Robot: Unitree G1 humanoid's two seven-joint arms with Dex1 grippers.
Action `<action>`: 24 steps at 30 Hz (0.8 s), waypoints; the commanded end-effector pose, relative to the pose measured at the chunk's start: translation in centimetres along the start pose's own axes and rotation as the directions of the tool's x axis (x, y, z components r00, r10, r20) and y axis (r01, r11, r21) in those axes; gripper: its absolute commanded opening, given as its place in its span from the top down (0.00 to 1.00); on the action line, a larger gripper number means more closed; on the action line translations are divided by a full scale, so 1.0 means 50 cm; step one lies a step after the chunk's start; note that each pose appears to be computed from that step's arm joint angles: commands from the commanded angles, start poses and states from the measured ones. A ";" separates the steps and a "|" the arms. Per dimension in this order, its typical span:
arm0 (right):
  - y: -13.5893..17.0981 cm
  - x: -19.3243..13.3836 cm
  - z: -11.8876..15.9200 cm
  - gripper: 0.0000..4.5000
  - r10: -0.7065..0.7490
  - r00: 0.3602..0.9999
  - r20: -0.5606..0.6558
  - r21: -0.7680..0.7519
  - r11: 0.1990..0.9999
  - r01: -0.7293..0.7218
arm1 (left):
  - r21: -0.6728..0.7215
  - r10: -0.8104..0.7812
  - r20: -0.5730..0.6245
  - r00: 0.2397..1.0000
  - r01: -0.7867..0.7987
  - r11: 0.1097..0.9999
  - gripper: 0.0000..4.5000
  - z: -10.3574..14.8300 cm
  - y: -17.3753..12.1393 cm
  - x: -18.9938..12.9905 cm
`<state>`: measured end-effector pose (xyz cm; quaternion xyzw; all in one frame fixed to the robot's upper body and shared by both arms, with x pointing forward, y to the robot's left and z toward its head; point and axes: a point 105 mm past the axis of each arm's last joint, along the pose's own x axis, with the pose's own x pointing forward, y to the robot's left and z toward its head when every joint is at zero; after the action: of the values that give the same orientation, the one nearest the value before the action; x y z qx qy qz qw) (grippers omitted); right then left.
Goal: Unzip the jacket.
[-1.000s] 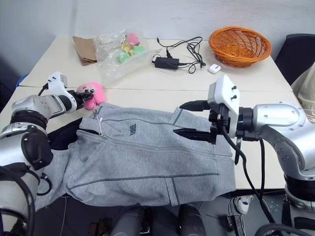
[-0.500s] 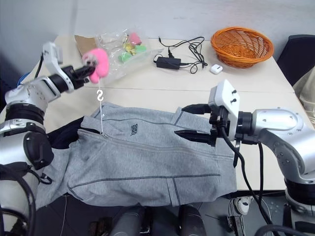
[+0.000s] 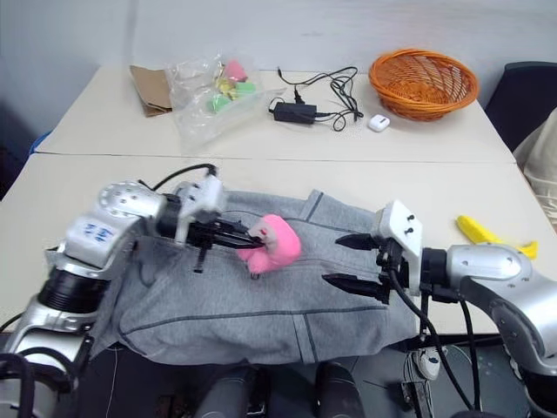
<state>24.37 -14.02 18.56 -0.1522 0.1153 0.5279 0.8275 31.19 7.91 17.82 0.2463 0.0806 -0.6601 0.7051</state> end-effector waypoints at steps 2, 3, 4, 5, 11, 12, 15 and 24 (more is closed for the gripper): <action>-0.008 -0.011 0.018 0.17 -0.061 0.998 0.014 -0.094 0.994 0.062 | 0.053 0.024 -0.027 0.999 -0.022 0.998 0.76 0.002 0.020 0.018; -0.010 -0.010 0.021 0.17 -0.074 0.997 0.020 -0.112 0.991 0.075 | 0.063 0.012 -0.027 1.000 -0.011 0.998 0.70 0.004 0.017 0.017; -0.013 -0.008 0.024 0.17 -0.084 0.996 0.023 -0.132 0.987 0.087 | 0.075 0.006 -0.027 1.000 -0.004 0.997 0.65 0.008 0.015 0.016; -0.010 -0.004 0.029 0.17 -0.082 0.996 0.026 -0.187 0.979 0.085 | 0.094 0.005 -0.031 1.000 -0.002 0.996 0.58 0.012 0.013 0.009; 0.005 0.029 0.031 0.17 0.005 1.000 -0.025 -0.485 0.874 -0.017 | 0.114 -0.073 -0.028 0.997 0.076 0.991 0.44 0.033 -0.017 -0.063; 0.003 0.037 0.028 0.17 0.013 0.999 -0.040 -0.524 0.851 -0.032 | 0.110 -0.065 -0.024 0.998 0.067 0.992 0.44 0.037 -0.016 -0.075; -0.011 0.067 0.026 0.17 0.034 0.998 -0.054 -0.634 0.771 -0.061 | 0.099 -0.069 -0.050 0.996 0.073 0.992 0.44 0.034 -0.028 -0.115; -0.044 0.179 0.013 0.17 0.130 0.980 -0.151 -0.892 0.410 -0.192 | 0.016 -0.016 -0.180 0.983 0.019 1.000 0.44 0.009 -0.064 -0.221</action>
<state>29.83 -7.24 16.79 -0.5481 -0.1342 0.5816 0.5860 26.94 17.35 21.58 0.2937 0.1547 -0.6491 0.6845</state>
